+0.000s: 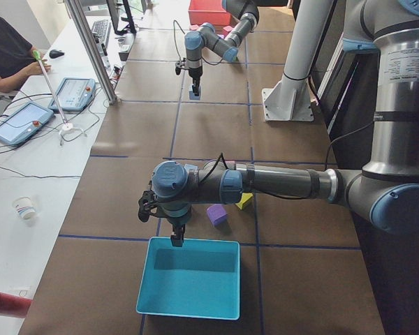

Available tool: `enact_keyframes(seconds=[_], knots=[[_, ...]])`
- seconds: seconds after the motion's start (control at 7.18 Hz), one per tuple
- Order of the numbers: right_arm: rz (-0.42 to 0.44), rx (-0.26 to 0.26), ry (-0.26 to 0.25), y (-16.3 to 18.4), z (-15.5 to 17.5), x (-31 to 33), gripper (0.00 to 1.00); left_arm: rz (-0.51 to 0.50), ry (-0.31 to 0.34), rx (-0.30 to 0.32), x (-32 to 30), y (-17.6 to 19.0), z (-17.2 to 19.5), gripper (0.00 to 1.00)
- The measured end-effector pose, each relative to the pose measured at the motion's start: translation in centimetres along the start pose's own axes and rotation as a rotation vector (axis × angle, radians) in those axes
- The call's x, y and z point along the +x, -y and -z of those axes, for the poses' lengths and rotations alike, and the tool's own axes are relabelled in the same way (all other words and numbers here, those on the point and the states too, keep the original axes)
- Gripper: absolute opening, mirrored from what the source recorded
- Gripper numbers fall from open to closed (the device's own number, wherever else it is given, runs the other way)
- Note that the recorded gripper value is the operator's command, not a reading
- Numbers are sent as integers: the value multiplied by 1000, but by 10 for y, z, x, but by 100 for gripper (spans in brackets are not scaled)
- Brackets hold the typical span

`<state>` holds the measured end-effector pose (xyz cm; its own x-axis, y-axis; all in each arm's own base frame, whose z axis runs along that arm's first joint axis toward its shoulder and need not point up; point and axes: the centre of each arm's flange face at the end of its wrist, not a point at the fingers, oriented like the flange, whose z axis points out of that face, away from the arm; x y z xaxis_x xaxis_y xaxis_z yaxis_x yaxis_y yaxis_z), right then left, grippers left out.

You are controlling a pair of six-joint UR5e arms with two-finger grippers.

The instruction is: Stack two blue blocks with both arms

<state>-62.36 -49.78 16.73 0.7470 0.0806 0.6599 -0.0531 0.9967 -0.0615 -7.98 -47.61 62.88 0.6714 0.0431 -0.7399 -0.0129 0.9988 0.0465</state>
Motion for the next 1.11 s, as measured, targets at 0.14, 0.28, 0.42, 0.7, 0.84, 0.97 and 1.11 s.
enact_keyframes(seconds=[0.14,0.28,0.42,0.7,0.84,0.97,1.11], knots=[[-5,-3,-3,-3,-4,-3,75,0,0,0,0,0,0,100],[-6,-6,-6,-5,-7,-4,98,0,1,1,0,0,0,100],[-4,-3,-13,-7,-11,-4,99,-1,1,1,1,0,1,100],[-1,11,-24,-10,-16,-6,99,-1,1,2,1,0,1,100],[-5,18,-11,-10,-14,-8,99,-2,1,2,1,0,1,100],[-8,29,16,-8,-7,-11,99,-4,0,5,3,1,2,100],[-15,37,40,-2,9,-12,99,-6,1,10,6,3,5,100]])
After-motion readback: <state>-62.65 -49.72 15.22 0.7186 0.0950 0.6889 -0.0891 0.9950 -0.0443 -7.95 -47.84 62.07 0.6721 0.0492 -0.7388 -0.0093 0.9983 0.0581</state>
